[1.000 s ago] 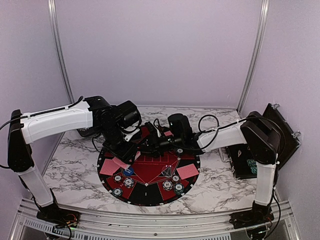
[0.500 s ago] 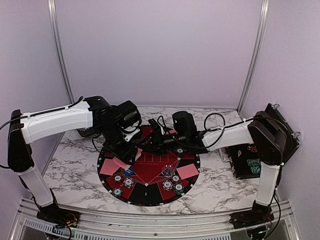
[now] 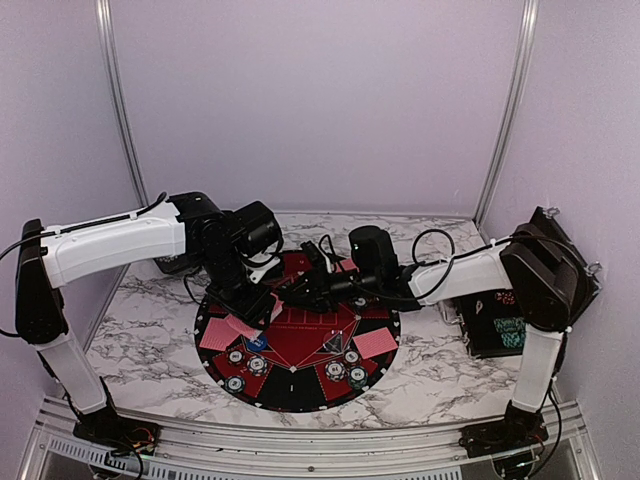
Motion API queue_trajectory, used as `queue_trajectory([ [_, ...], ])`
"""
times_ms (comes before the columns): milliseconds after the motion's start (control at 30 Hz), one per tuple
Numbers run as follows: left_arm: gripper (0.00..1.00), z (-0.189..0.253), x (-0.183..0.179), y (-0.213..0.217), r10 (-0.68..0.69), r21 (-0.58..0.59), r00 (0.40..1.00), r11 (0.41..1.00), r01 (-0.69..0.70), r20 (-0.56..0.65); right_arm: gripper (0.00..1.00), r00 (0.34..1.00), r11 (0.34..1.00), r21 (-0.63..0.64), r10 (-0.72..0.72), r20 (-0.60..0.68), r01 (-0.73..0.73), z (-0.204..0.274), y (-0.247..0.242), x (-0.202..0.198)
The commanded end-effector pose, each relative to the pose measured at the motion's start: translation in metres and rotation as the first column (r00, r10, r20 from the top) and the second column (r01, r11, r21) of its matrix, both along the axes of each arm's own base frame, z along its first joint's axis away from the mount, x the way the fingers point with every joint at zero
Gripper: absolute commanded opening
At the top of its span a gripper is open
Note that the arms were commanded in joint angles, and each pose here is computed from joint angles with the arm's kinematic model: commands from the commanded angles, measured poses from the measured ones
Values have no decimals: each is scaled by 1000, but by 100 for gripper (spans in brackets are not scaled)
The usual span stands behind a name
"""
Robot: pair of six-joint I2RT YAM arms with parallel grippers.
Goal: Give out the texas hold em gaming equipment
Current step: Pick up the poker card from the face-down deck piles.
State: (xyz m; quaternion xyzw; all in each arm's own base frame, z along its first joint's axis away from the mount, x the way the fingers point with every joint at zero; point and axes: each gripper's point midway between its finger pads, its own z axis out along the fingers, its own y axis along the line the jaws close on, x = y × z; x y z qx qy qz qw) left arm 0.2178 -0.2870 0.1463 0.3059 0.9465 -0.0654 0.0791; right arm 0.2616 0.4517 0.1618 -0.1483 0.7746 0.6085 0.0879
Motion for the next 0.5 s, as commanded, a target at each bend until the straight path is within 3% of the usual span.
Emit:
queue_trajectory([
  [0, 53, 4, -2, -1, -1, -9, 1000, 1000, 1, -7, 24, 999, 999, 53, -5, 48, 3, 26, 1, -2],
  [467, 53, 2, -3, -1, -6, -4, 1000, 1000, 6, -12, 15, 999, 998, 59, 4, 50, -7, 28, 7, -3],
])
